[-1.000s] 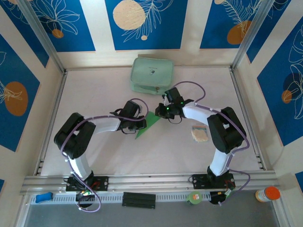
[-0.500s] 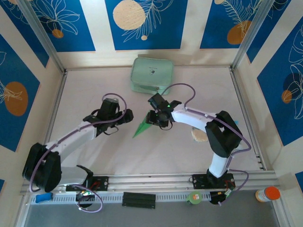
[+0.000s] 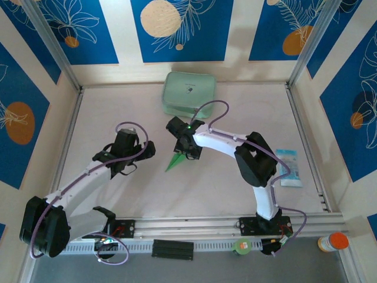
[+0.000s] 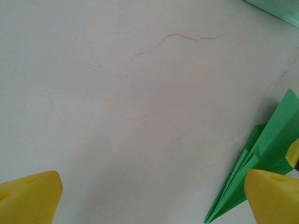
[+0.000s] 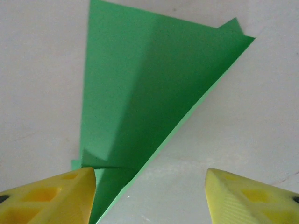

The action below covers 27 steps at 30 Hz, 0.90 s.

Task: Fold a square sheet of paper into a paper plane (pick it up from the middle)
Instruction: Turn over the paper plane at the center of the table.

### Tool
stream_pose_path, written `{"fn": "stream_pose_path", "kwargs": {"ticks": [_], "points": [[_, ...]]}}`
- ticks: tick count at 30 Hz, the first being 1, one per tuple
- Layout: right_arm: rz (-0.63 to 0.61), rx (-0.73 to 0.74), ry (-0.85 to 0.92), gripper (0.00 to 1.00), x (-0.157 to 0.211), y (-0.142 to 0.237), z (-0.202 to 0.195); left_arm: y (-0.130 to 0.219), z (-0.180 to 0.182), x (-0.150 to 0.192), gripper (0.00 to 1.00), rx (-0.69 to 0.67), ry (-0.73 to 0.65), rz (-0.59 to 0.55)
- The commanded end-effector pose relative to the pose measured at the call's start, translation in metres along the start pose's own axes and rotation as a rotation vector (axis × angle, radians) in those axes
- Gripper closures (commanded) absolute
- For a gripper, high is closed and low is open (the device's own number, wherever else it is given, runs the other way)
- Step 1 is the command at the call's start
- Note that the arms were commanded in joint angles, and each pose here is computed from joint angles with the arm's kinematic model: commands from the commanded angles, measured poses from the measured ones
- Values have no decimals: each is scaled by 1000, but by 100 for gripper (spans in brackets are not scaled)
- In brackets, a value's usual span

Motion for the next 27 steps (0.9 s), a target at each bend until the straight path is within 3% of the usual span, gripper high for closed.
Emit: {"fn": "stream_pose_path", "kwargs": {"ticks": [1,9,17,21,27], "points": [[0,84,-57,43,-3,0,-12,0,4,1,1,-4,-22,10],[45,84,-96,55,2,-6,-17,-3,-3,3,0,40,-22,31],[51,3,-101,80,-1,-7,-18,-6,-8,6,1,70,1,56],[45,-78,-51,91,-5,-5,-14,-8,-12,7,1,102,31,74],[17,-245,115,99,-7,-3,-6,-13,-25,19,1,196,66,152]]}}
Point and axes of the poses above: each hand's point on the last joint's axis, 136 mm out from that joint toward the fingers, its own y axis back along the fingers, its own z axis along the line the jaws close on, x = y × z, the point moved 2 cm from there along y, back along the fingers, and after that the axes turned 12 degrees about y, right-handed, at the moved point
